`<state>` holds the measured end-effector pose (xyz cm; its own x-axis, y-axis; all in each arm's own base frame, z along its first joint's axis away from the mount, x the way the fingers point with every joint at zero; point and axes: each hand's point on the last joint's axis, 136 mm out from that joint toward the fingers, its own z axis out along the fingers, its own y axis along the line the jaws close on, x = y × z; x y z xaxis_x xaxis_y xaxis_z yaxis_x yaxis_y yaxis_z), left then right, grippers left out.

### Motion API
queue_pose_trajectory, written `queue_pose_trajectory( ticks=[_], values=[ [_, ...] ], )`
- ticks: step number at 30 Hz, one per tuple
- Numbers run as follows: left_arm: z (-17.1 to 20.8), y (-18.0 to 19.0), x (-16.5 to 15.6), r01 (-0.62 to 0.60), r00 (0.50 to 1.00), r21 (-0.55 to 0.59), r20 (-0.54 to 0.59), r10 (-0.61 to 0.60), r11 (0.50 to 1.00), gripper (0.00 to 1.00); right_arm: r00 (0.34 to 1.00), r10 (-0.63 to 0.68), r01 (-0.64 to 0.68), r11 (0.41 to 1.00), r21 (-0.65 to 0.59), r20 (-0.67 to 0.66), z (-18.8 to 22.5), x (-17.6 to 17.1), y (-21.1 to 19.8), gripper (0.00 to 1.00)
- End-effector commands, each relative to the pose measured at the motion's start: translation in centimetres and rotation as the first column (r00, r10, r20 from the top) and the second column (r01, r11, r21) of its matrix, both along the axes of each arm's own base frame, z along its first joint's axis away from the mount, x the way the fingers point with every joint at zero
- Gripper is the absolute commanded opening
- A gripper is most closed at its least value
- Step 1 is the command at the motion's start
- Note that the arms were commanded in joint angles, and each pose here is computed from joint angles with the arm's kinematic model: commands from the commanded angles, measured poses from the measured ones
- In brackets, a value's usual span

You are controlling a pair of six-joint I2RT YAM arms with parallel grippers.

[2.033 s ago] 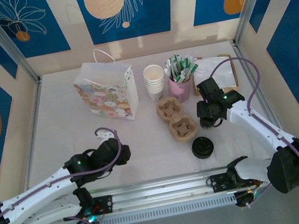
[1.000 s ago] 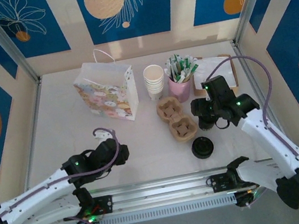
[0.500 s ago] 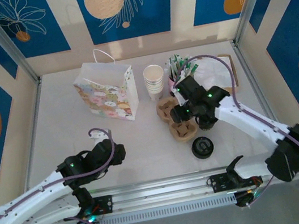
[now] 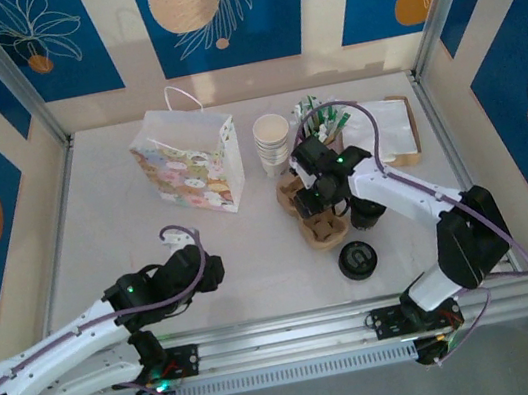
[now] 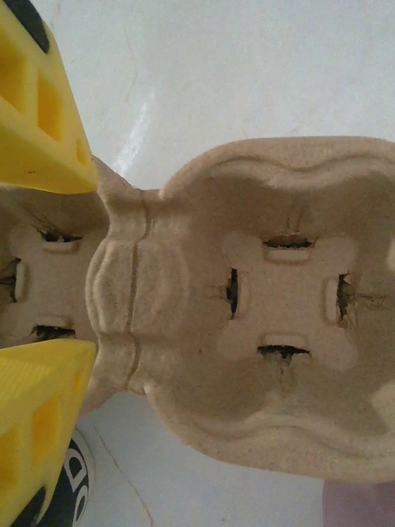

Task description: Pack the takeout coffee

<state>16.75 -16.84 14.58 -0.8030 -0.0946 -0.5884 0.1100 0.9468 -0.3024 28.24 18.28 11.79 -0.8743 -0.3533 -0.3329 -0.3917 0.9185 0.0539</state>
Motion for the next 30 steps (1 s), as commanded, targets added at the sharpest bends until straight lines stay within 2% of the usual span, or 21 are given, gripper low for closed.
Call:
queue_pose_trajectory(
  ticks=[1,5,27,30],
  values=[
    [0.1,-0.5,-0.2,0.014,1.0,-0.015,-0.008,-0.014,1.0,0.47,0.999,-0.009,0.01,1.0,-0.021,0.036,0.4,1.2,0.0,0.51],
    [0.1,-0.6,-0.3,0.014,1.0,-0.02,-0.009,-0.014,1.0,0.47,0.999,-0.025,0.027,0.998,-0.053,0.038,-0.1,1.6,-0.3,0.51],
    [0.1,-1.0,-0.1,0.021,1.0,-0.021,-0.009,-0.022,1.0,0.47,0.999,-0.038,0.038,0.997,-0.062,0.001,-1.8,1.8,0.4,0.48],
    [0.0,-1.1,-0.1,0.022,1.0,-0.022,-0.01,-0.022,1.0,0.47,0.999,-0.04,0.04,0.997,-0.064,0.003,-1.7,1.8,0.4,0.43]
  ],
)
